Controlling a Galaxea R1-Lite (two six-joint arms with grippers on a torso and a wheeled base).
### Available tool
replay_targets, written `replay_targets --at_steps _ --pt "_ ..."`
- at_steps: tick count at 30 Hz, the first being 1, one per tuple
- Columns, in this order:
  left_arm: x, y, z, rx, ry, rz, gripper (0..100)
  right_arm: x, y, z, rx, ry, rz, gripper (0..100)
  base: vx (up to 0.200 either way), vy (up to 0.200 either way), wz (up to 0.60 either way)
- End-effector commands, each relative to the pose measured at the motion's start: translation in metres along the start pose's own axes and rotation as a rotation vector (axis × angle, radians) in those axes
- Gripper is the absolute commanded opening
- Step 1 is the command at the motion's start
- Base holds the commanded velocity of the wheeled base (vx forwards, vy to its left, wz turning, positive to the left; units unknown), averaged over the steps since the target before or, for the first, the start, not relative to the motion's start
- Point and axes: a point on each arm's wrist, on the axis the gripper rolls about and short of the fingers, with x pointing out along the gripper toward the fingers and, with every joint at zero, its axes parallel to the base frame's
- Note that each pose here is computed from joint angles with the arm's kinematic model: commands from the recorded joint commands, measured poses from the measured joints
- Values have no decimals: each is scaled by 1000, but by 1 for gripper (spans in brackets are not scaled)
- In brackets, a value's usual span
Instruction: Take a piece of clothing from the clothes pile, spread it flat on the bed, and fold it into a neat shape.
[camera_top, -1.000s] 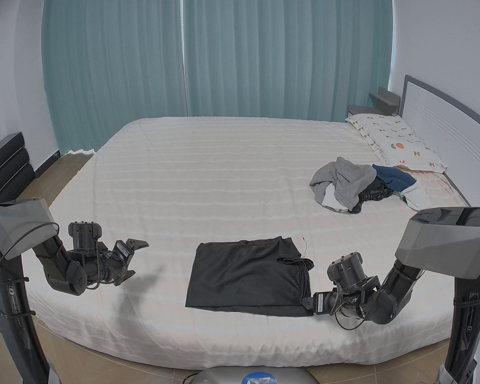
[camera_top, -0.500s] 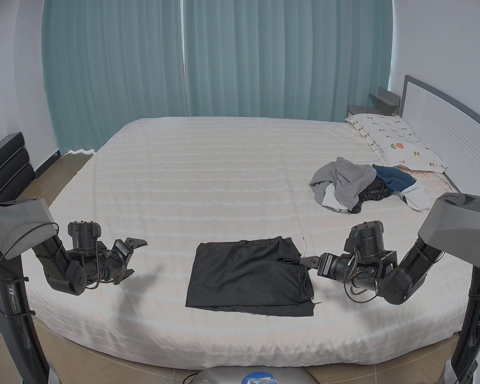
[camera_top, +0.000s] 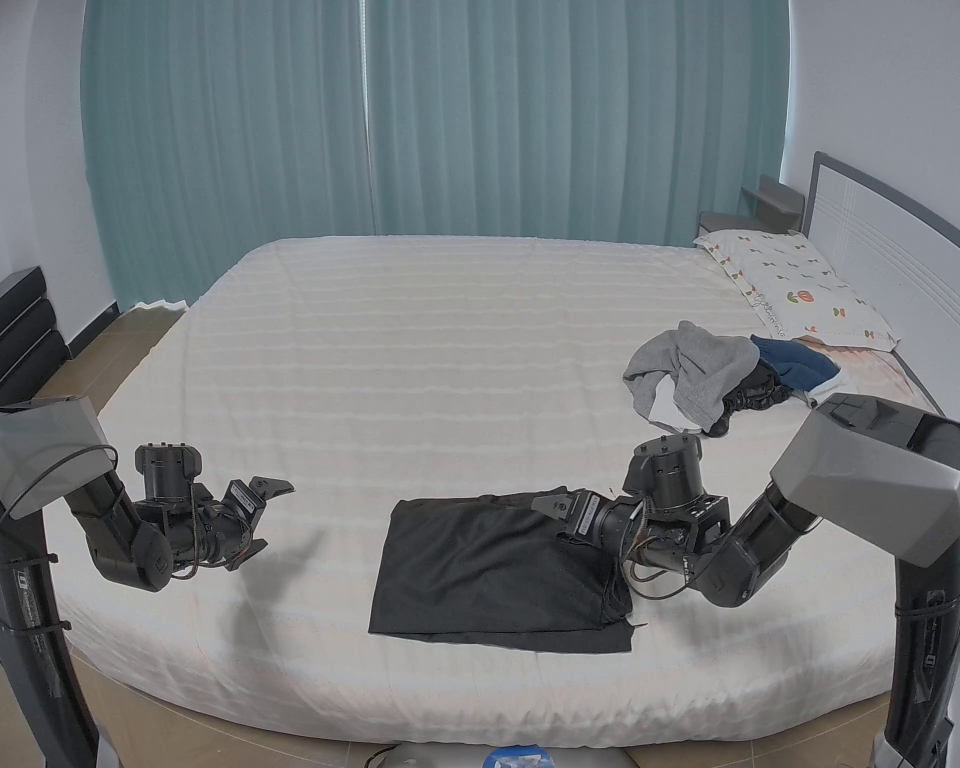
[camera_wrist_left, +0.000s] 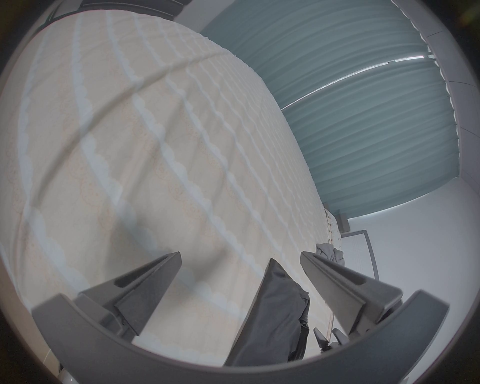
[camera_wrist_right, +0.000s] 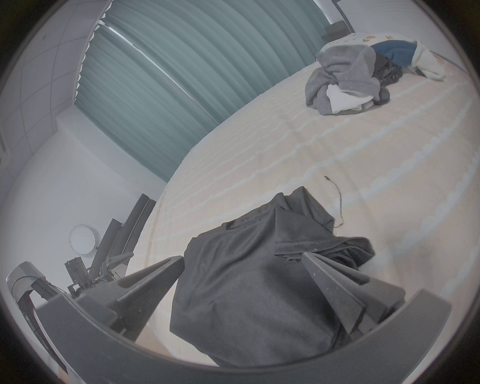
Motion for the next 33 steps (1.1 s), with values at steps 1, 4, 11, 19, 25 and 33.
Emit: replay_targets --at_steps 1,4,11,19,25,33 --pt "1 1 0 0 2 2 100 17 -1 -18 -8 52 10 100 0 0 0" --pt "1 1 -1 0 3 3 100 23 0 -22 -10 61 13 100 0 0 0" --pt "1 0 0 1 0 2 100 42 -5 -34 -16 69 -1 100 0 0 0" --pt "1 0 0 1 -1 2 100 53 -8 -20 -11 -21 -96 100 0 0 0" --pt "1 1 0 1 -5 5 100 47 -19 11 18 -104 -116 100 0 0 0" --pt "2 0 0 1 -6 4 100 39 -31 31 72 -164 -135 100 0 0 0"
